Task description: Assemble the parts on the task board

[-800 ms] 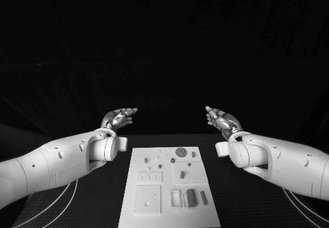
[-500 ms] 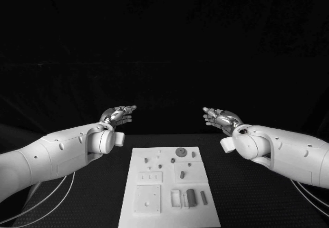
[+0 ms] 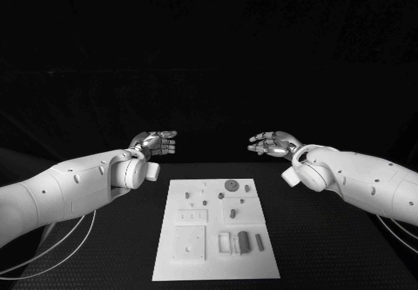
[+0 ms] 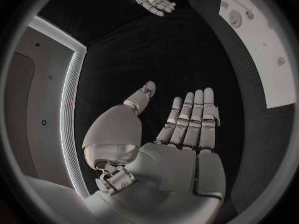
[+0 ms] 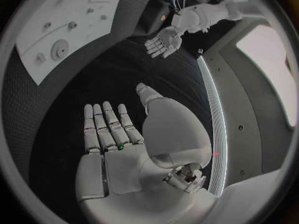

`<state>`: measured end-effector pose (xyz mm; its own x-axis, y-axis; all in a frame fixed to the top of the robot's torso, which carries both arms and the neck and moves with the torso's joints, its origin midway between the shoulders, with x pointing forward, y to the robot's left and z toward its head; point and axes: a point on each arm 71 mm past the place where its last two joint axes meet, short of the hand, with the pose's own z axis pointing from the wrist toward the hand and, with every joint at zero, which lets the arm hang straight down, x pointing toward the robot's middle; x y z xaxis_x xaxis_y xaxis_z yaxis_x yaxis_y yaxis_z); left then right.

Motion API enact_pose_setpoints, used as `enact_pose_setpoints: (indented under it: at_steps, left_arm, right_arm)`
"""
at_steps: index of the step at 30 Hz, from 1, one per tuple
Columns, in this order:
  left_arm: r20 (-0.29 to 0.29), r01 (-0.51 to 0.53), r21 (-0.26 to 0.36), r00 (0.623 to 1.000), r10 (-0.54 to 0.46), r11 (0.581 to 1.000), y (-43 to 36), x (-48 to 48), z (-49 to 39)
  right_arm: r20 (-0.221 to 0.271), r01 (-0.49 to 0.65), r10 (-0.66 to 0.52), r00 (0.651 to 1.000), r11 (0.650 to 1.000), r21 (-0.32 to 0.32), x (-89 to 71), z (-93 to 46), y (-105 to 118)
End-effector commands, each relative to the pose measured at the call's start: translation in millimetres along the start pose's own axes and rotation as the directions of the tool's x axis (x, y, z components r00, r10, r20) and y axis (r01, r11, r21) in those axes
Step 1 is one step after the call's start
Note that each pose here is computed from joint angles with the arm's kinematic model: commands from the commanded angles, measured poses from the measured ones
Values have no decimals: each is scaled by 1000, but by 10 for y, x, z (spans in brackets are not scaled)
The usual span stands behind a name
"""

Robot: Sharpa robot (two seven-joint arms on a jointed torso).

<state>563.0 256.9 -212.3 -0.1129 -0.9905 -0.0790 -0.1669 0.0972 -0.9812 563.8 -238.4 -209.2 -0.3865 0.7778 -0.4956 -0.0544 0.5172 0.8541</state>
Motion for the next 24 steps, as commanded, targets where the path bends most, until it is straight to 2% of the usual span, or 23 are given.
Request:
enact_pose_setpoints:
  at_steps: [1, 5, 9, 10, 13, 16, 24]
  left_arm:
    - [-79, -46, 16, 996, 47, 999, -15, 70, -22]
    - [-109, -75, 28, 991, 78, 997, -18, 102, -86]
    - [-139, -64, 33, 988, 68, 997, -22, 157, -182]
    - [-144, -62, 33, 987, 66, 998, -24, 168, -193]
    - [-168, -51, 38, 984, 57, 998, -32, 209, -263]
    - [-175, -45, 42, 983, 51, 998, -60, 245, -312]
    - [-196, -22, 57, 980, 33, 998, -148, 295, -390]
  right_arm:
    - [-24, 311, -314, 949, 947, -82, 66, 28, 71]
    - [-20, 451, -455, 890, 886, -111, 166, 81, 145]
    - [-22, 596, -604, 796, 791, -136, 283, 146, 244]
    - [-27, 612, -621, 784, 779, -137, 293, 149, 253]
    - [-49, 684, -695, 717, 715, -147, 346, 190, 325]
    - [-49, 731, -747, 663, 661, -168, 397, 200, 368]
    - [-76, 792, -816, 574, 576, -203, 585, 270, 455]
